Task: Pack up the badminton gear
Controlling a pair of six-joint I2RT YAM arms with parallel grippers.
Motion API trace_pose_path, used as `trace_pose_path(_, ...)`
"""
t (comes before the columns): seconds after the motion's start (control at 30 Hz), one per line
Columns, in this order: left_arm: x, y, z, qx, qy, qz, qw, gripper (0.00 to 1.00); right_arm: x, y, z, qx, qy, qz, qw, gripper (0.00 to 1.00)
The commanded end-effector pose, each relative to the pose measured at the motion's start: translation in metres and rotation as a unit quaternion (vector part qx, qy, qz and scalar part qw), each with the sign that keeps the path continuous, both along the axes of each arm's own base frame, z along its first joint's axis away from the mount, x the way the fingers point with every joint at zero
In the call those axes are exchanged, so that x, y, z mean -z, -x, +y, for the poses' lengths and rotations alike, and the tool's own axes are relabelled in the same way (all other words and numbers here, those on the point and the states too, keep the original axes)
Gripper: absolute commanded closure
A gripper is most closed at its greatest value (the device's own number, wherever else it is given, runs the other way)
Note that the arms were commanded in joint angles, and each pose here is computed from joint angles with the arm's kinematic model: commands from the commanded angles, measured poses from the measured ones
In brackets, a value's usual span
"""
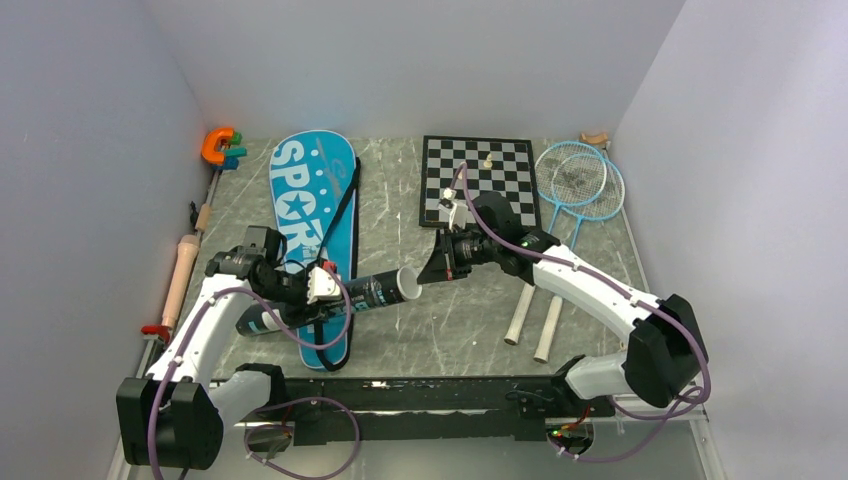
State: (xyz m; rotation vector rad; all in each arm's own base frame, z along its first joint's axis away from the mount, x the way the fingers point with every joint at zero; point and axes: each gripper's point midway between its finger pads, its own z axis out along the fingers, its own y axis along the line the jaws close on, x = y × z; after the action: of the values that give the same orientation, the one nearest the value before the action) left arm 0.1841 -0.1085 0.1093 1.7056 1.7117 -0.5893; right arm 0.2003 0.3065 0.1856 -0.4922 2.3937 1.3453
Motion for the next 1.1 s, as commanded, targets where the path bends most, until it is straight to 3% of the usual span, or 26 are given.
trace_pose_path(0.0,-0.019,-0.001,-0.012,0.024,0.032,-0.021,0.999,1.00,-0.012,-0.009,0.006,-0.003,-0.008,-0.032,0.999,1.00)
trace_pose_path(1.07,-0.022,-0.003,-0.011,0.021,0.030,-0.021,0.999,1.00,-0.012,0.007,0.006,-0.015,-0.024,-0.029,0.999,1.00)
